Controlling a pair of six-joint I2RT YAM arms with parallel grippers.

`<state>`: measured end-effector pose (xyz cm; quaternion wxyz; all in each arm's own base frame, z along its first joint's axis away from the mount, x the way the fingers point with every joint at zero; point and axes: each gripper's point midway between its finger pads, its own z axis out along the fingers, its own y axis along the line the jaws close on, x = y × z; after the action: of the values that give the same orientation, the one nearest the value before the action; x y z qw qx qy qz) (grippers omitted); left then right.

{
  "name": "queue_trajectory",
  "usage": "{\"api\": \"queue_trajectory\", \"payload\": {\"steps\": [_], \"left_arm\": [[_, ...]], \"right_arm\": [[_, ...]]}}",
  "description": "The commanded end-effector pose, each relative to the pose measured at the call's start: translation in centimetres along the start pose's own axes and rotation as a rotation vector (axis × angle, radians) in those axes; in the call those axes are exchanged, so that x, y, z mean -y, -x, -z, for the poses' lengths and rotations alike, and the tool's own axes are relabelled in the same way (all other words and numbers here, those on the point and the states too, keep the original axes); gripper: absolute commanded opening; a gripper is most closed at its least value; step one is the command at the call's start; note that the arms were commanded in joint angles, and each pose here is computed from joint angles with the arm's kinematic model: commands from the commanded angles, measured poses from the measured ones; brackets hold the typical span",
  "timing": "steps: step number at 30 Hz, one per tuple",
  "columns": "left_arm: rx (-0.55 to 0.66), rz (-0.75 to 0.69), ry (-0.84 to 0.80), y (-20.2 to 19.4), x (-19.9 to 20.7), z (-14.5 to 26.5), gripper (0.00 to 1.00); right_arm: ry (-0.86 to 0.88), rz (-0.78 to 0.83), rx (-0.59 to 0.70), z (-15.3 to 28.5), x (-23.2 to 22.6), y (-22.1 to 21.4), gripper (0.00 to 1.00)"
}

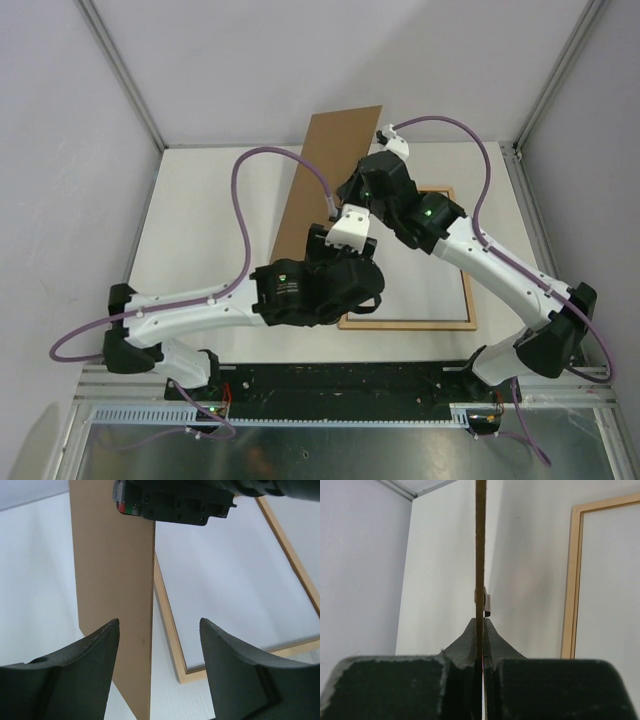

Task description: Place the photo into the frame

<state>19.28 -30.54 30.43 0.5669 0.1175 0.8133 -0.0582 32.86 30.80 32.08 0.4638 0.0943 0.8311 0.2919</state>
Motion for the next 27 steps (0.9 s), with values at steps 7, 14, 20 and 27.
{"api": "queue_trajectory", "payload": {"steps": [7, 14, 20, 27], "left_arm": [[0.057, -0.107, 0.150, 1.9, -0.4, -1.6, 0.69], [0.041, -0.154, 0.207, 1.7, -0.5, -3.5, 0.65], [0.017, -0.191, 0.246, 1.1, -1.1, -4.8, 0.61], [-0.025, -0.208, 0.255, -0.1, -1.3, -6.2, 0.55]], "right_arm": [[0.114, -0.073, 0.191, 5.6, -3.7, 7.2, 0.00], [0.104, -0.071, 0.200, 5.9, -3.5, 7.7, 0.00], [0.091, -0.089, 0.216, 5.7, -2.8, 8.7, 0.00], [0.075, -0.103, 0.218, 5.2, -2.0, 9.0, 0.00]]}}
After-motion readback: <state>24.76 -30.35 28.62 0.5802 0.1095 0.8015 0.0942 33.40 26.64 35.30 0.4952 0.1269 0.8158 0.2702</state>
